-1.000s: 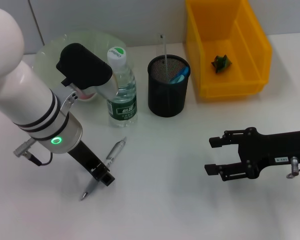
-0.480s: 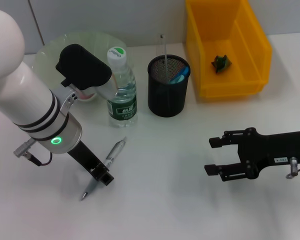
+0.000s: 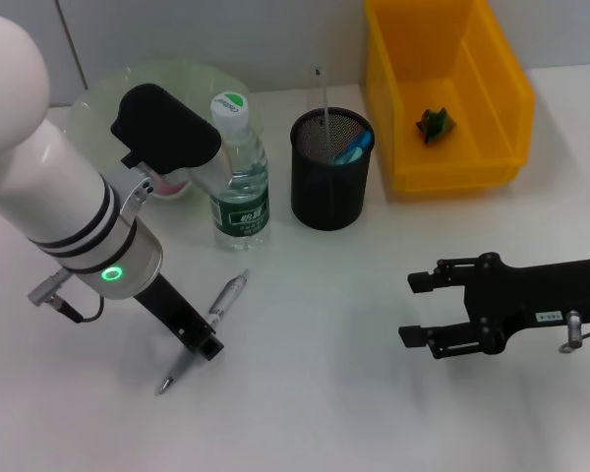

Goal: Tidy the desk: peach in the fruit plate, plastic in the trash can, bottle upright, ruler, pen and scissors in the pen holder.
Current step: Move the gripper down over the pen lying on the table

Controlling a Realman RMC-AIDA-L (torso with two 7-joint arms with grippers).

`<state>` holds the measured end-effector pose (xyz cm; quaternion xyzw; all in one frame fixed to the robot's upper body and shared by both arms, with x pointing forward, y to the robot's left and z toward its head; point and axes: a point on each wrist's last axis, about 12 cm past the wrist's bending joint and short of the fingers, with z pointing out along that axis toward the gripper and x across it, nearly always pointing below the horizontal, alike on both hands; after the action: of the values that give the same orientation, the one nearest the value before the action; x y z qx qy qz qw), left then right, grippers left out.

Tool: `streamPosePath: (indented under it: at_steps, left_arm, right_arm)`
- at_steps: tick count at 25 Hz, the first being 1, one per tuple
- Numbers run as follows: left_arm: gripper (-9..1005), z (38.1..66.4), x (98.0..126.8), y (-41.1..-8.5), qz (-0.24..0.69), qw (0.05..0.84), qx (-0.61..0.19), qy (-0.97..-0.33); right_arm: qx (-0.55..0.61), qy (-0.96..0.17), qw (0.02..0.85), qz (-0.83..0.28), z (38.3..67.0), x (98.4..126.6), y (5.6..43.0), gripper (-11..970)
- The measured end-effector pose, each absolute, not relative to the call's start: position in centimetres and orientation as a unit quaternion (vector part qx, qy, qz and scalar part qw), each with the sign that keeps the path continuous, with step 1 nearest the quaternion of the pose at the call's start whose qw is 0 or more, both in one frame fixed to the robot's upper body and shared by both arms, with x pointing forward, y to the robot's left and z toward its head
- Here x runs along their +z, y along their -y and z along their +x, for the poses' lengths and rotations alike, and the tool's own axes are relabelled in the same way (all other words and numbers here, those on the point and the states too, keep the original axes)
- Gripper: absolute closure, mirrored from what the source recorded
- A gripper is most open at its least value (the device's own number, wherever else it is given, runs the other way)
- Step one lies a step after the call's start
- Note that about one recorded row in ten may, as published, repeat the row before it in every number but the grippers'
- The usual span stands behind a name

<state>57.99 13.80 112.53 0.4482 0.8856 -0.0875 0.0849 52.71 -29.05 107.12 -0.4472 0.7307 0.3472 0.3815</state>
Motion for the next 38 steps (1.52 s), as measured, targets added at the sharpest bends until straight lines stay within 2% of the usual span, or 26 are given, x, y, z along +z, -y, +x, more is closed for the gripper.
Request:
streamPosePath:
  at_steps: [38]
  left_arm:
    - [593, 57.63, 112.75, -13.80, 0.448, 0.061, -0.085, -0.888]
  right_arm:
    - [0.343, -0.732, 0.383, -0.447, 52.90, 107.13, 28.99, 207]
